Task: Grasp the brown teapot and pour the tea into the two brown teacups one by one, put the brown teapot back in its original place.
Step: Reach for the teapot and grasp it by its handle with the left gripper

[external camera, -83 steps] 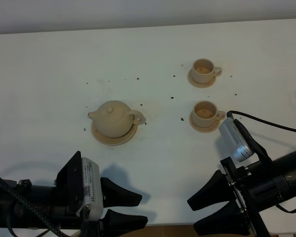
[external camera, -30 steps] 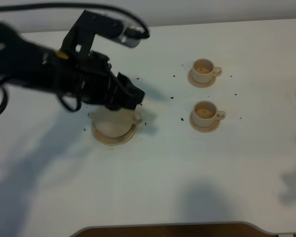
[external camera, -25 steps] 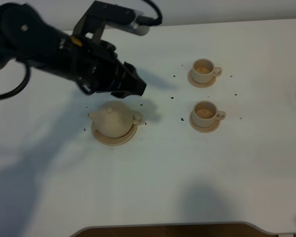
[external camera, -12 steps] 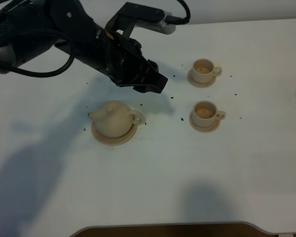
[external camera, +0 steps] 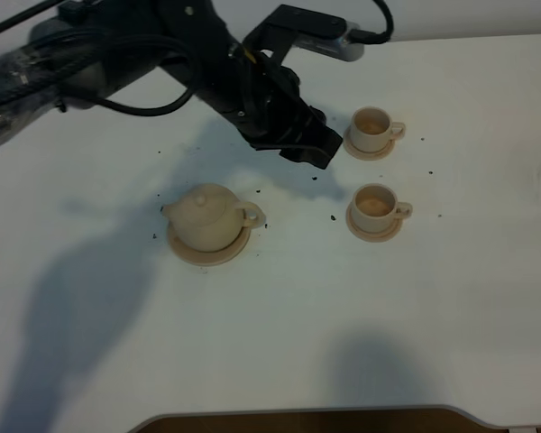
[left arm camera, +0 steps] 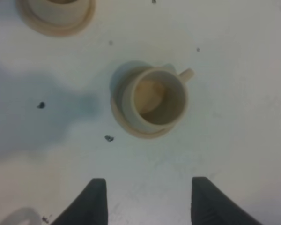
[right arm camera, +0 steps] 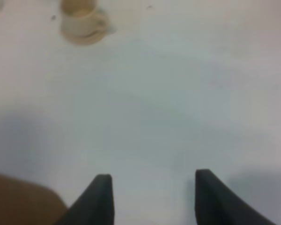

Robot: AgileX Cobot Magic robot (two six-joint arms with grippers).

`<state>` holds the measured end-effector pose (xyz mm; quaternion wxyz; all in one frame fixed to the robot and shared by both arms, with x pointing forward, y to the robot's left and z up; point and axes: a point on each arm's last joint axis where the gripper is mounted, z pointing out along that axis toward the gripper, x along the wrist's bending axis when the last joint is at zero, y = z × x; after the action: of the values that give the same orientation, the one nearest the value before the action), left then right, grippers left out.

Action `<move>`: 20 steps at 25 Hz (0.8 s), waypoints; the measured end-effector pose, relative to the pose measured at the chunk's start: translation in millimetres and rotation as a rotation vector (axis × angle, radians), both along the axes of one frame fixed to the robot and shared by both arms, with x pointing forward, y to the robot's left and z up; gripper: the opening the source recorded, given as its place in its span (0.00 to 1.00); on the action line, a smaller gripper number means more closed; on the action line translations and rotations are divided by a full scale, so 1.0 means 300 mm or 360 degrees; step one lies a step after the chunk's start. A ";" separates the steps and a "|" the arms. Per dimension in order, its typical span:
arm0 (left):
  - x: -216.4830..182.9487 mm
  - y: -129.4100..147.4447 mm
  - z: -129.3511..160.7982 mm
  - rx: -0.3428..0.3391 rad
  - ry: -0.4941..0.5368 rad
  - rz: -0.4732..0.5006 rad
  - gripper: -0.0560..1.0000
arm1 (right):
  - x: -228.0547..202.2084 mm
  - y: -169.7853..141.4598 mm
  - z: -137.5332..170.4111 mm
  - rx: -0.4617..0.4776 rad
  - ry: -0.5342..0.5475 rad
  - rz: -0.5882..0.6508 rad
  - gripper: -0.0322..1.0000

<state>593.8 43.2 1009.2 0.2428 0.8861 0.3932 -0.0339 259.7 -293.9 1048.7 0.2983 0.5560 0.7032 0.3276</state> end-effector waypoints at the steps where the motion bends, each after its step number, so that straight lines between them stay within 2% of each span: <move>1: 0.005 -0.011 -0.001 0.0028 -0.0003 -0.0012 0.45 | -0.005 -0.002 0.001 0.0006 -0.0017 -0.0044 0.44; 5: 0.025 -0.032 -0.012 0.0132 -0.0025 -0.0034 0.44 | -0.036 -0.008 0.004 0.0017 -0.0120 -0.0160 0.44; 10: 0.028 -0.033 -0.007 0.0167 -0.0051 -0.0043 0.44 | -0.085 -0.009 0.005 0.0033 -0.0274 -0.0187 0.44; 15: 0.024 -0.030 -0.009 0.0188 -0.0037 -0.0071 0.44 | -0.087 -0.009 0.005 0.0034 -0.0280 -0.0187 0.44; 20: -0.010 -0.051 -0.013 0.0243 -0.0014 -0.0207 0.46 | -0.087 -0.009 0.005 0.0036 -0.0280 -0.0188 0.44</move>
<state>590.9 27.9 1005.2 0.1737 0.9258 0.3353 -0.0156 233.6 -296.4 1050.2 0.3714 0.5689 0.6367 0.3649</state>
